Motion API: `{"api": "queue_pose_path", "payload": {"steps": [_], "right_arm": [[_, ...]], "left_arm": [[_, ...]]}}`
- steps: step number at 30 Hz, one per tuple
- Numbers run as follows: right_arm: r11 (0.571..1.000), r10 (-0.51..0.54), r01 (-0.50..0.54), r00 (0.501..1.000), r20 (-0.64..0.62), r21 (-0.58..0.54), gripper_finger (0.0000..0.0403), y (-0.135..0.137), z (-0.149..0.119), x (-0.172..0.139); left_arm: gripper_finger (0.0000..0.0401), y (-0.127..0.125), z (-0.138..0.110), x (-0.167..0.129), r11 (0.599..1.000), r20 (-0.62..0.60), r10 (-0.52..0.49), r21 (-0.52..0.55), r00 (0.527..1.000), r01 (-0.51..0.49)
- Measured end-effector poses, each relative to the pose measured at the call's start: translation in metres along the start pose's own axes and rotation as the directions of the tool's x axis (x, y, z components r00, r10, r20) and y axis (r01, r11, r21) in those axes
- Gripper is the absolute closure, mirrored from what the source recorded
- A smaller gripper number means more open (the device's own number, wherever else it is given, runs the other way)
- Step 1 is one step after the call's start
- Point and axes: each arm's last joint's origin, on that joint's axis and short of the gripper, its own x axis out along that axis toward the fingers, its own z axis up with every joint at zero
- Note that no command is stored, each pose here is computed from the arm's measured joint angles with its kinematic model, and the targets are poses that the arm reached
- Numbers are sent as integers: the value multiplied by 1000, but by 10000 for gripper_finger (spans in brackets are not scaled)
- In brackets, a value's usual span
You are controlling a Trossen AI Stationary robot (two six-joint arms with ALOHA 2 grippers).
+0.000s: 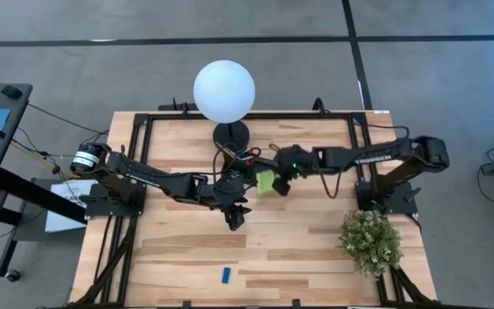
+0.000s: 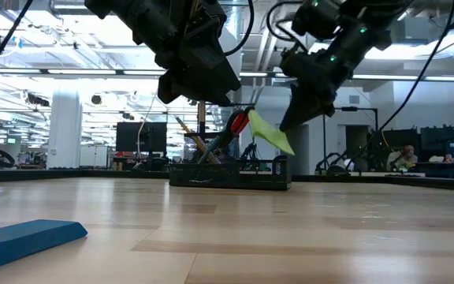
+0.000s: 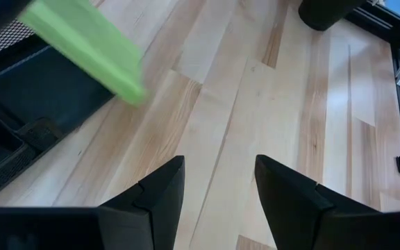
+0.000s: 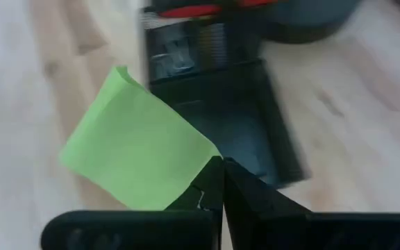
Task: Pick and place office supplies into organizer
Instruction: Put the sticky note into the desk organizer
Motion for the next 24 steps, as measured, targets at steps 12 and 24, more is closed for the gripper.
{"api": "queue_pose_path", "payload": {"steps": [12, 24], "right_arm": [[994, -8, 4, 999, 37, 107, 403, -35, 15, 2], [998, 6, -10, 998, 59, 62, 332, -30, 17, 2]], "left_arm": [[230, 0, 0, 0, 1000, 1, 0, 3, 1000, 0], [230, 0, 0, 0, 1000, 1, -1, -13, 1000, 1]]}}
